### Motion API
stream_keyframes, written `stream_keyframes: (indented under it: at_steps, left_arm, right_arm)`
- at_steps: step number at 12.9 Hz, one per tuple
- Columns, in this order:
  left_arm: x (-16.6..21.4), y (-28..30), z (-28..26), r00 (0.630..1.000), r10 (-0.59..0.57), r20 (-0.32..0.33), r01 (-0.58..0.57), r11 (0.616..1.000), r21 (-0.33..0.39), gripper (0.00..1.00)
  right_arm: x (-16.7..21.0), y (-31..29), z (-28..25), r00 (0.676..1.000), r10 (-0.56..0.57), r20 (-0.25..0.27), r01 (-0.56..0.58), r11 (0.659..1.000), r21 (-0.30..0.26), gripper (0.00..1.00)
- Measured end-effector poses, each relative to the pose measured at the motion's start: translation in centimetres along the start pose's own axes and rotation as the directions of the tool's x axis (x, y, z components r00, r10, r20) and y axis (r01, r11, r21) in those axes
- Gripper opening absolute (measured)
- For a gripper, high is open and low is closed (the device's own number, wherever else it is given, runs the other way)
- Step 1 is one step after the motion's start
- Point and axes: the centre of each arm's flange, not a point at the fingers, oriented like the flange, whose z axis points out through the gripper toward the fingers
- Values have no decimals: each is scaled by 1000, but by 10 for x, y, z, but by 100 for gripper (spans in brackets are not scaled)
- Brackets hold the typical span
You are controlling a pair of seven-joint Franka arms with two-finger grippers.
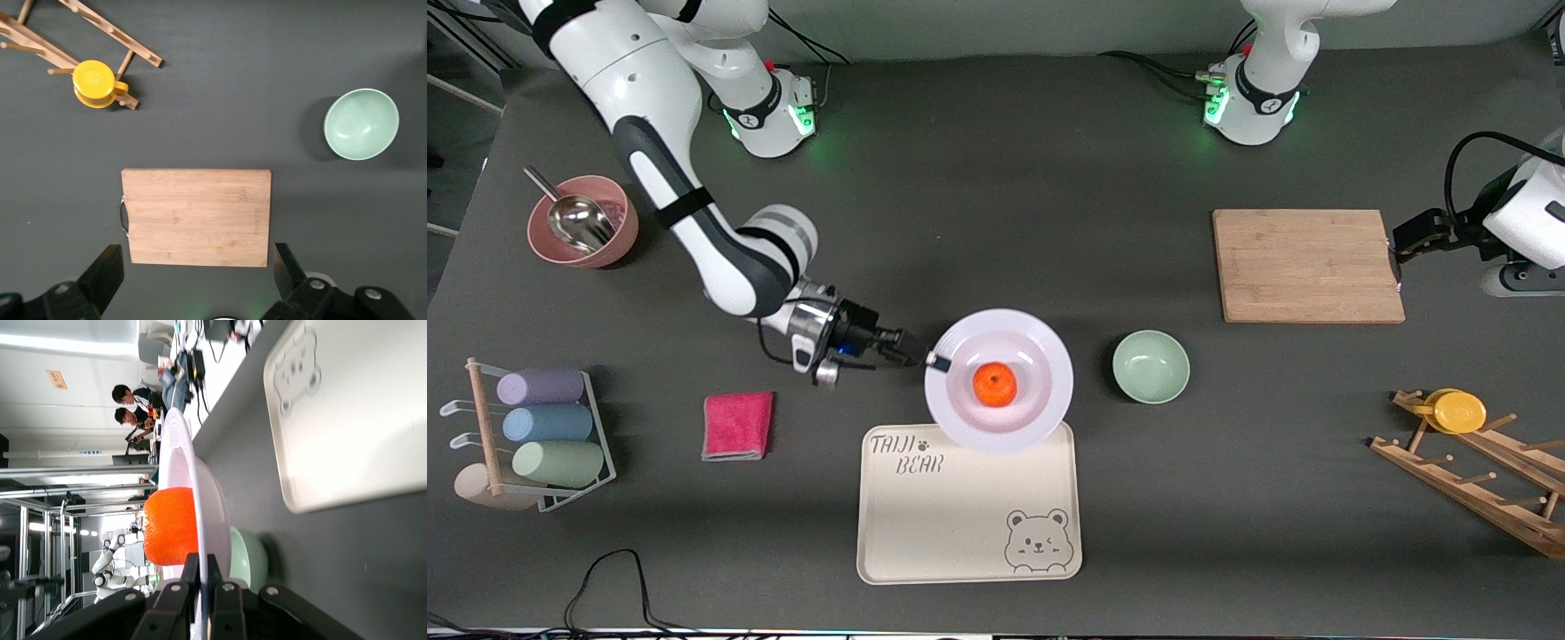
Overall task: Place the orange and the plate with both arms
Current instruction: 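Carry the plate with the right gripper onto the bear tray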
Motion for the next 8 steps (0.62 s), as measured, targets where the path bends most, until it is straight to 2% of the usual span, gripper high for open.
stream_keyframes:
  at_steps: [3,6,7,8]
  left_arm:
    - [4,3,3,1000,4,-13,-4,1000,-8,100]
    - [7,8,6,1000,11,-27,-11,1000,-11,100]
    - [7,10,6,999,15,-28,-16,1000,-11,100]
    - [7,12,6,999,18,-28,-18,1000,-11,100]
  right_arm:
    - [63,21,15,999,-31,11,31,999,-18,7]
    - [119,42,26,997,-8,71,18,991,-136,5]
    - [132,45,29,997,11,80,2,986,-166,5]
    - [141,49,33,996,24,87,-9,985,-171,5]
